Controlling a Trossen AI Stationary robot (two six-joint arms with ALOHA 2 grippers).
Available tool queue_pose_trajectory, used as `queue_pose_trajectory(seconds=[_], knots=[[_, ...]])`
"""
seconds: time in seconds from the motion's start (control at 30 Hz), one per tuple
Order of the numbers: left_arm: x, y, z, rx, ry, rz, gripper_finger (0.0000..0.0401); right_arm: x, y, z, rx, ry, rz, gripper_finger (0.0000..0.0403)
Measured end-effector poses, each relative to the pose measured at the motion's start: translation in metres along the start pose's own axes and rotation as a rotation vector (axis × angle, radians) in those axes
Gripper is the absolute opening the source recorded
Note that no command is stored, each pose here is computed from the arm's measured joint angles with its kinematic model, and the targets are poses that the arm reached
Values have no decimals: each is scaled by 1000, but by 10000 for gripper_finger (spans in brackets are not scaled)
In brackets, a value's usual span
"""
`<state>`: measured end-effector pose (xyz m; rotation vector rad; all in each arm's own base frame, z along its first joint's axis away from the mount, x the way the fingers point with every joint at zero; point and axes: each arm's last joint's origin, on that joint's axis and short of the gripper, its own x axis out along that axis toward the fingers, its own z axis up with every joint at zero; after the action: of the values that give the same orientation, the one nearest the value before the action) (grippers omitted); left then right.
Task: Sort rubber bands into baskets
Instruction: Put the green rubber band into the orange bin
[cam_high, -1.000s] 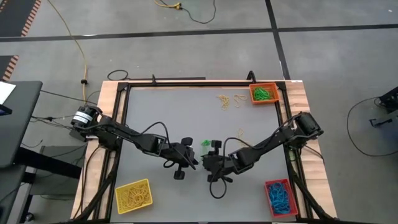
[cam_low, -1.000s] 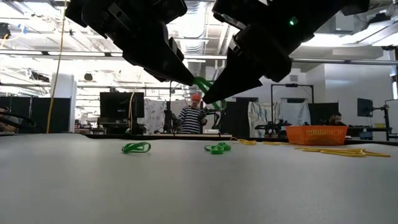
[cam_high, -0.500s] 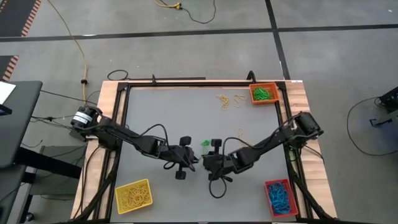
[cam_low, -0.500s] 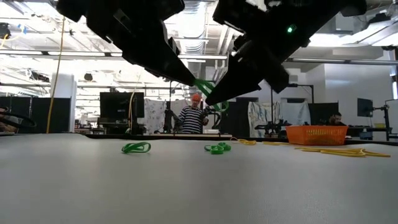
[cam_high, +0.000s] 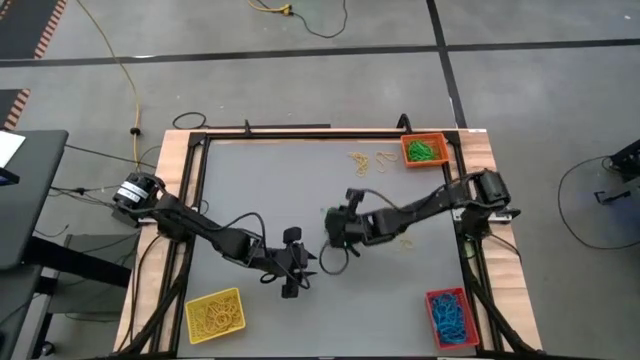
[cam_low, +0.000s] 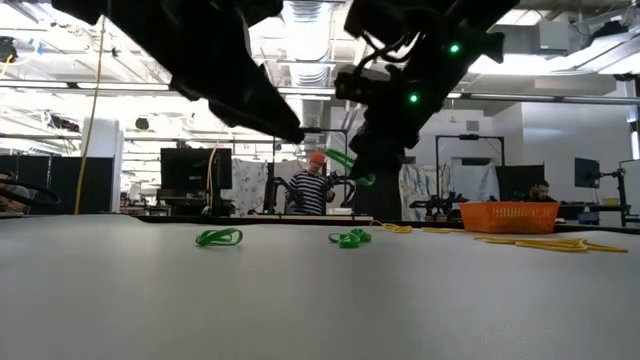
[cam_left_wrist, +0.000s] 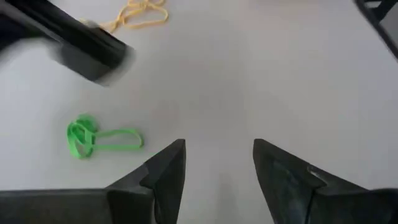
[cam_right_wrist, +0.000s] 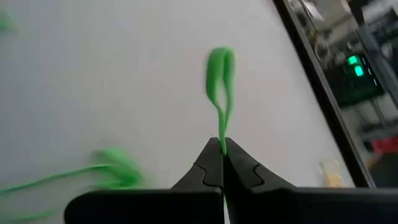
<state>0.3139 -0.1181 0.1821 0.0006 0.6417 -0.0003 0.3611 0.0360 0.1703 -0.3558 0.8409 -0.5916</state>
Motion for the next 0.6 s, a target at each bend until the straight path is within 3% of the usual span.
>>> queue_pose_trajectory(seconds=[0.17,0.33,0.6], knots=[[7,-10,-11,-11,23,23,178,13,-51,0,36,87,-73,18],[17,-17,-19,-47,25,36,178,18,-109,-1,47,144,-71,18],[17,-21,-19,-95,-16,71,178,15,-208,-28,188,261,-51,18]])
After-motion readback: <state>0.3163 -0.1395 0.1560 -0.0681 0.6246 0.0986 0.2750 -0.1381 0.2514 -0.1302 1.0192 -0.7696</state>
